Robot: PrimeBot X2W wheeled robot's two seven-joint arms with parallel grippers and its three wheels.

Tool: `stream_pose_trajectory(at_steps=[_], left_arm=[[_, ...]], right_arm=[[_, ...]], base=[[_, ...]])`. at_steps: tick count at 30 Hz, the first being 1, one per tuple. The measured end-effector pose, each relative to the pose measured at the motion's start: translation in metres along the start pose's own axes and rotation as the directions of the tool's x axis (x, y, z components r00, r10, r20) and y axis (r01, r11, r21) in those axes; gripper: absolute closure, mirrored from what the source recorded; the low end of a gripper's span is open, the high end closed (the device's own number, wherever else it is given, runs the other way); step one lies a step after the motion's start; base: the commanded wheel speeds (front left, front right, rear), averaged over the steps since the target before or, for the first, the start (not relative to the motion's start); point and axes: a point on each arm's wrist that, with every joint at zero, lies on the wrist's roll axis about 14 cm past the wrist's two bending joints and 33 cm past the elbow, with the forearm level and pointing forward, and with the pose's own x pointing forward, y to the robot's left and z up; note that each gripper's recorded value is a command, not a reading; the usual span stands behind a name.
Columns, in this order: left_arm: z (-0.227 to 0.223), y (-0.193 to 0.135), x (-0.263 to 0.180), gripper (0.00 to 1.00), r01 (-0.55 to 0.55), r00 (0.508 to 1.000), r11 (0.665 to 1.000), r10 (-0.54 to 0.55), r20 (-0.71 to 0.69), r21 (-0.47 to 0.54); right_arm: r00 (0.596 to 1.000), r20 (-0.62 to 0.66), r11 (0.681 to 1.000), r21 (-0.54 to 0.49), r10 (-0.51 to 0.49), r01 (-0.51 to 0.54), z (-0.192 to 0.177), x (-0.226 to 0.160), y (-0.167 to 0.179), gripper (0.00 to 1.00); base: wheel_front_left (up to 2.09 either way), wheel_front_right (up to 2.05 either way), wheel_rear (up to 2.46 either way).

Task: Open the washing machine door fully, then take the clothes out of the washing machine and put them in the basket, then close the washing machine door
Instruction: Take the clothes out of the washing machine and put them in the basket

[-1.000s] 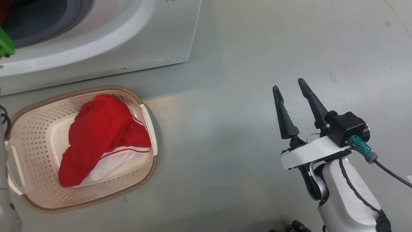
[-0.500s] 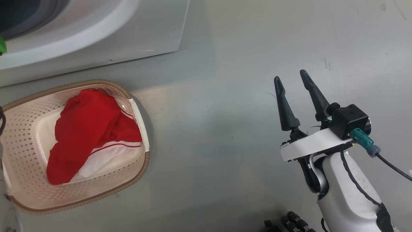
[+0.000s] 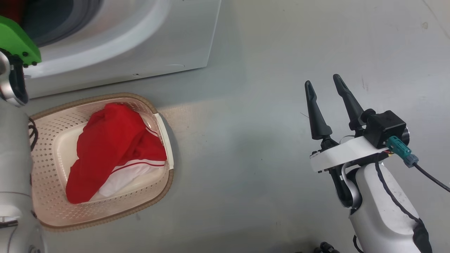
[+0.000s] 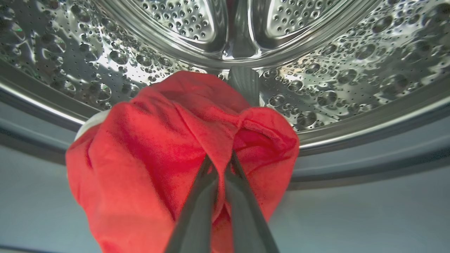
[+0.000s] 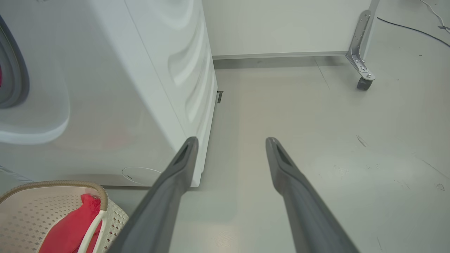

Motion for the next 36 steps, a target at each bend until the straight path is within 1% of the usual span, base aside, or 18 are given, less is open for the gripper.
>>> stream_pose_trajectory(at_steps=[2, 4, 8, 16, 23, 28, 36], left_arm=[[0.007, -0.007, -0.005, 1.0, 0.026, 0.999, 1.0, -0.026, 0.03, -0.005], [0.016, -0.013, -0.012, 1.0, 0.045, 0.997, 0.998, -0.043, 0.065, -0.032], [0.031, -0.017, -0.027, 1.0, 0.071, 0.989, 0.995, -0.061, 0.134, -0.07], [0.027, -0.014, -0.066, 1.0, 0.102, 0.98, 0.992, -0.087, 0.178, -0.075], [0.021, -0.011, -0.1, 1.0, 0.118, 0.976, 0.991, -0.104, 0.19, -0.067], [-0.001, -0.002, -0.124, 1.0, 0.106, 0.984, 0.993, -0.098, 0.148, -0.053], [-0.069, 0.016, -0.162, 1.0, 0.073, 0.997, 0.996, -0.073, -0.001, -0.049]], right_arm=[[1.0, 0.008, 1.0, -0.001, 0.004, -0.004, 0.003, 0.0, 0.002, 0.0], [1.0, 0.017, 1.0, -0.003, 0.012, -0.012, 0.008, -0.001, 0.005, 0.0], [0.999, 0.038, 0.999, -0.007, 0.034, -0.034, 0.017, -0.002, 0.011, 0.0], [0.995, 0.061, 0.997, -0.007, 0.073, -0.073, 0.029, -0.012, 0.027, 0.0], [0.994, 0.074, 0.997, -0.006, 0.083, -0.083, 0.035, -0.025, 0.034, 0.0], [0.99, 0.091, 0.995, -0.008, 0.104, -0.104, 0.042, -0.03, 0.043, 0.0], [0.982, 0.103, 0.988, -0.01, 0.156, -0.155, 0.047, -0.033, 0.06, 0.0]], base=[[0.0, 0.0, 0.0], [0.0, 0.0, 0.0], [0.0, 0.0, 0.0], [0.0, 0.0, 0.0], [0.0, 0.0, 0.0], [0.0, 0.0, 0.0], [0.0, 0.0, 0.0]])
